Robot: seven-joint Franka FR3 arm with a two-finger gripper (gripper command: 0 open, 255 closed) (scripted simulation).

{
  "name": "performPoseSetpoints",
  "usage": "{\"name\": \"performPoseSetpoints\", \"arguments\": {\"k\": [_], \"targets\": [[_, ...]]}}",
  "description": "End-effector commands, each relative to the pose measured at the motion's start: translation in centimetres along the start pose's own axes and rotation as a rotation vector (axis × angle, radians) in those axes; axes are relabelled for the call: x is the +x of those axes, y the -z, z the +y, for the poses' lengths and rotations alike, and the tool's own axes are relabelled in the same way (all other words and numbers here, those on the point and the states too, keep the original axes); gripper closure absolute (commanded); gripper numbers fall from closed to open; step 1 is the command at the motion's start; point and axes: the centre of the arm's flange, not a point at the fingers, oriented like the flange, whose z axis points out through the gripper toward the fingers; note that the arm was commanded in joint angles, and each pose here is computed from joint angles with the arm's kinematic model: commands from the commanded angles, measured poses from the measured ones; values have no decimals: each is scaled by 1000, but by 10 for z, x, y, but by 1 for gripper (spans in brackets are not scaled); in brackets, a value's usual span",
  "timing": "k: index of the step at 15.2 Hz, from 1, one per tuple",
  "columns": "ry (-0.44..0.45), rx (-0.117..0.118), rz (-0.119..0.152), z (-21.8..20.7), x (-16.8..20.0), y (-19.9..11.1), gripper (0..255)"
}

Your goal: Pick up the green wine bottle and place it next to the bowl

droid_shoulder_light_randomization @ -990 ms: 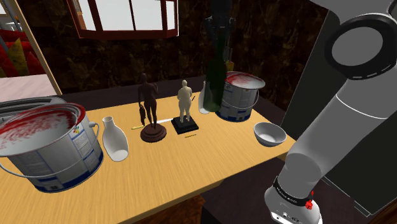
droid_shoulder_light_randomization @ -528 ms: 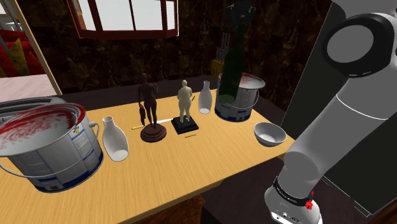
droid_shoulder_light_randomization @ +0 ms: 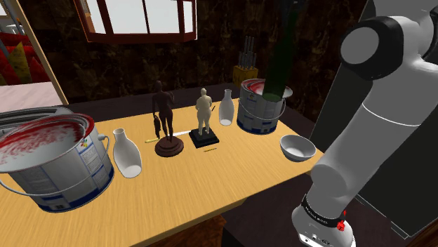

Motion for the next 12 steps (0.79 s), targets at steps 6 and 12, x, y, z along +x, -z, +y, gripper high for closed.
{"name": "performPoseSetpoints", "arguments": {"k": [6,12], "targets": [[2,-1,0,46,-11,3,255],[2,-1,0,45,-8,-28,255]]}}
